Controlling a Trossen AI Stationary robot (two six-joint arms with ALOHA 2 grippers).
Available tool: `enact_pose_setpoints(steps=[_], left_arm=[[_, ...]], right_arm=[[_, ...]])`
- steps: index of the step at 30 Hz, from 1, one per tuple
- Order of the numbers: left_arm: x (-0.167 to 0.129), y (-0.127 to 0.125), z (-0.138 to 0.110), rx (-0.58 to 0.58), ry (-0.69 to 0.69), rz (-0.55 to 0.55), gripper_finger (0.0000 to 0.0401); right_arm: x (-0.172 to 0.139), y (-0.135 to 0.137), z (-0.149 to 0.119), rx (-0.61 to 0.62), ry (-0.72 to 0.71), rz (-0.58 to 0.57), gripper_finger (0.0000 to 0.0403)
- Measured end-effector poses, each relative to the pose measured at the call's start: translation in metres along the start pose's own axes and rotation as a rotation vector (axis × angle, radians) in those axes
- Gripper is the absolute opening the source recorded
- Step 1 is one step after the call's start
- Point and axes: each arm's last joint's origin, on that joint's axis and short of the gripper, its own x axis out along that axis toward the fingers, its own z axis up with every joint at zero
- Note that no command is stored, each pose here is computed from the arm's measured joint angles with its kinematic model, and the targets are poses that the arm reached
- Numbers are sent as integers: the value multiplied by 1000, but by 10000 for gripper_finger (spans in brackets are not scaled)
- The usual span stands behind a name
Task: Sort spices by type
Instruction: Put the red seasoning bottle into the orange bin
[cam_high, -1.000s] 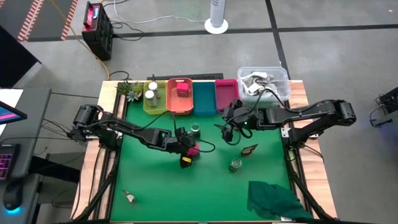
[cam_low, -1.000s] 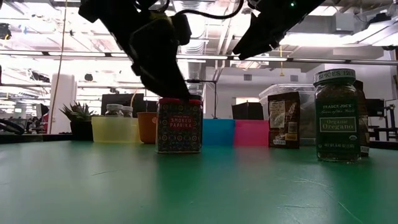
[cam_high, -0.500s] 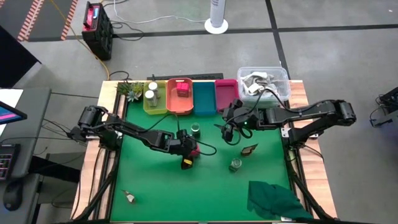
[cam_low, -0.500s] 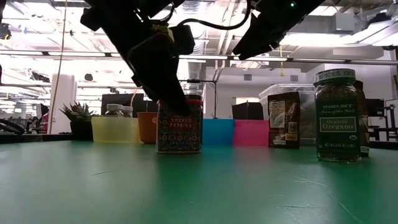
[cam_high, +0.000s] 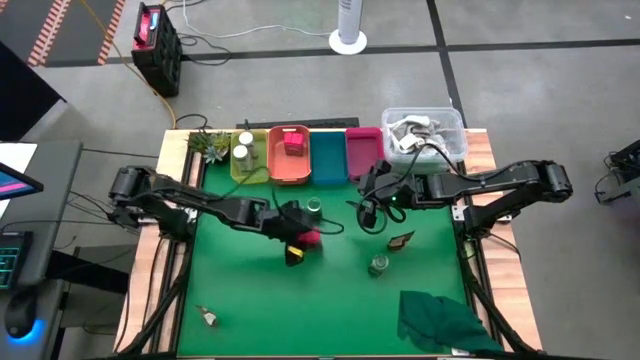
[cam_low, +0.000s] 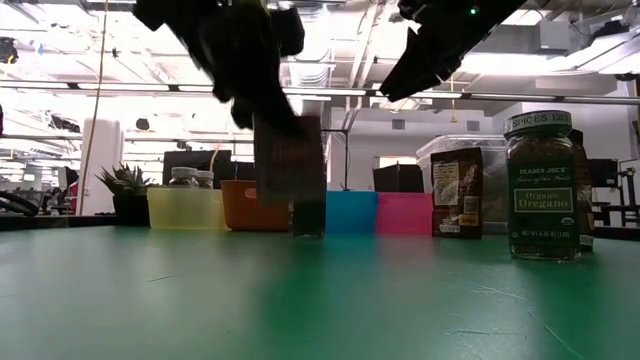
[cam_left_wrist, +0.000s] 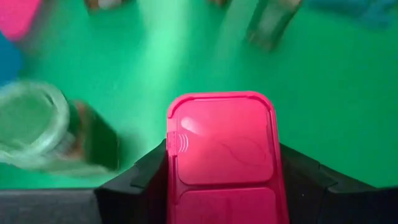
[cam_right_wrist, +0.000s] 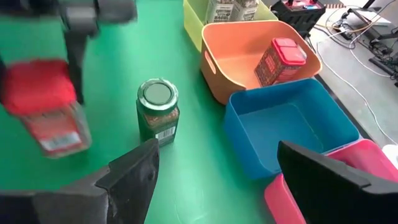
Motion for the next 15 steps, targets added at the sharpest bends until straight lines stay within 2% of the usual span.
enact_pose_setpoints(steps=[4,6,11,15], left_arm=[[-34,8,21,0,-149,-28,207],[-50,17,29,9,-220,-6,209],[-70,50,42,44,-314,119,212],[-74,88,46,65,-326,244,213]], right_arm=[[1,-2,0,3,3,-7,352],[1,-4,0,6,2,-11,352],[-11,-9,2,12,-11,-60,350],[-25,-9,4,24,-46,-65,342]])
